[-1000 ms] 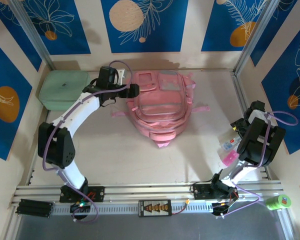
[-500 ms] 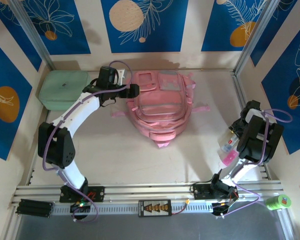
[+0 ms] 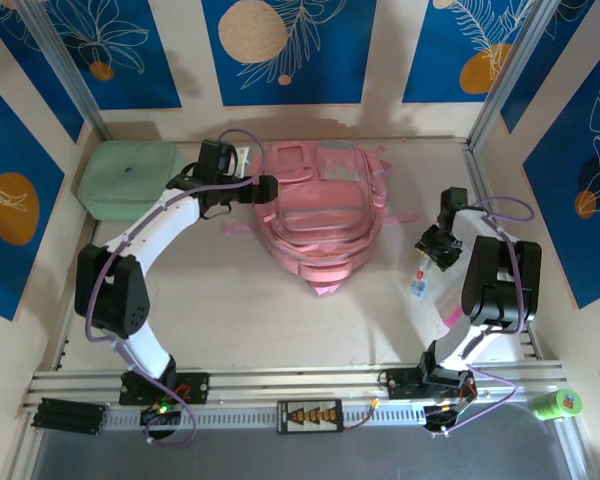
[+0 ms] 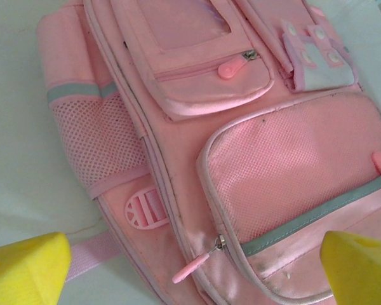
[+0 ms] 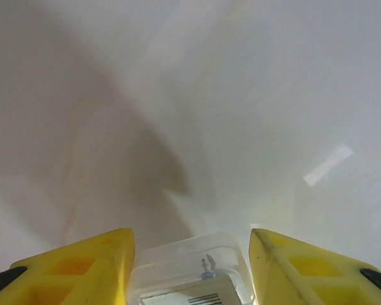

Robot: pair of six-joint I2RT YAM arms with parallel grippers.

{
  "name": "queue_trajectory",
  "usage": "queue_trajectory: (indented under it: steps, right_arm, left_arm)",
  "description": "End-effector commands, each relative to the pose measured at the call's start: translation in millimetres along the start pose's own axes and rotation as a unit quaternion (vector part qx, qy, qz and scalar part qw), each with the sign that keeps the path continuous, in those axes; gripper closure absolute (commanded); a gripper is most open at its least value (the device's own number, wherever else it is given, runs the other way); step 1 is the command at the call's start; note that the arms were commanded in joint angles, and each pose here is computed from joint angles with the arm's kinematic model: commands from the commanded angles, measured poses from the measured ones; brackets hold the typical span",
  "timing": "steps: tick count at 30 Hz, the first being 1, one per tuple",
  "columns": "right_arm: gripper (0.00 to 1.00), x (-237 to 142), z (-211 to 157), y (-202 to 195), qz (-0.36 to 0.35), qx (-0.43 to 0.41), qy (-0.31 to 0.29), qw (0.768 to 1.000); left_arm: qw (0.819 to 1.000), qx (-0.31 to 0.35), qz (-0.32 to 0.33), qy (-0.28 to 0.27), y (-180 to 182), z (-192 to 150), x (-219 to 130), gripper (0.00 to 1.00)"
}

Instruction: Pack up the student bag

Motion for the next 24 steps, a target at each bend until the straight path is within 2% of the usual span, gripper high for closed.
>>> queue_trajectory:
  steps: [1,5,10,13,24]
  right_arm:
    - [0.5,0,-27,5,0.0,0.011,0.032,0.999]
    - [0.47,4,-38,6,-0.006,0.006,0.045,0.999]
    - [0.31,-2,-47,4,-0.004,-0.025,0.054,0.998]
    - [0.24,-8,-60,0,-0.006,-0.062,0.063,0.996]
    - [0.24,-2,-97,-23,-0.05,-0.109,0.09,0.989]
  left_arm:
    - [1.0,0.002,-0.014,-0.023,-4,7,-15,0.0]
    - [1.0,0.002,-0.015,-0.024,-4,3,-17,0.0]
    - [1.0,0.007,-0.014,-0.026,-4,1,-19,0.0]
    - [1.0,0.013,-0.013,-0.024,-4,0,-20,0.0]
    - [0.999,0.024,-0.036,-0.025,-11,-1,-23,0.0]
Point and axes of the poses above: each hand's point on the last joint's axis, 136 mm out from that joint toward the fingers, its own x axis out along the fingers, its own y axis along the line the jaws close on, z = x × y, the point moved 4 cm from there along -x, back along the fingers, and after that the axes turned 7 degrees about x, right-handed, at the moved point
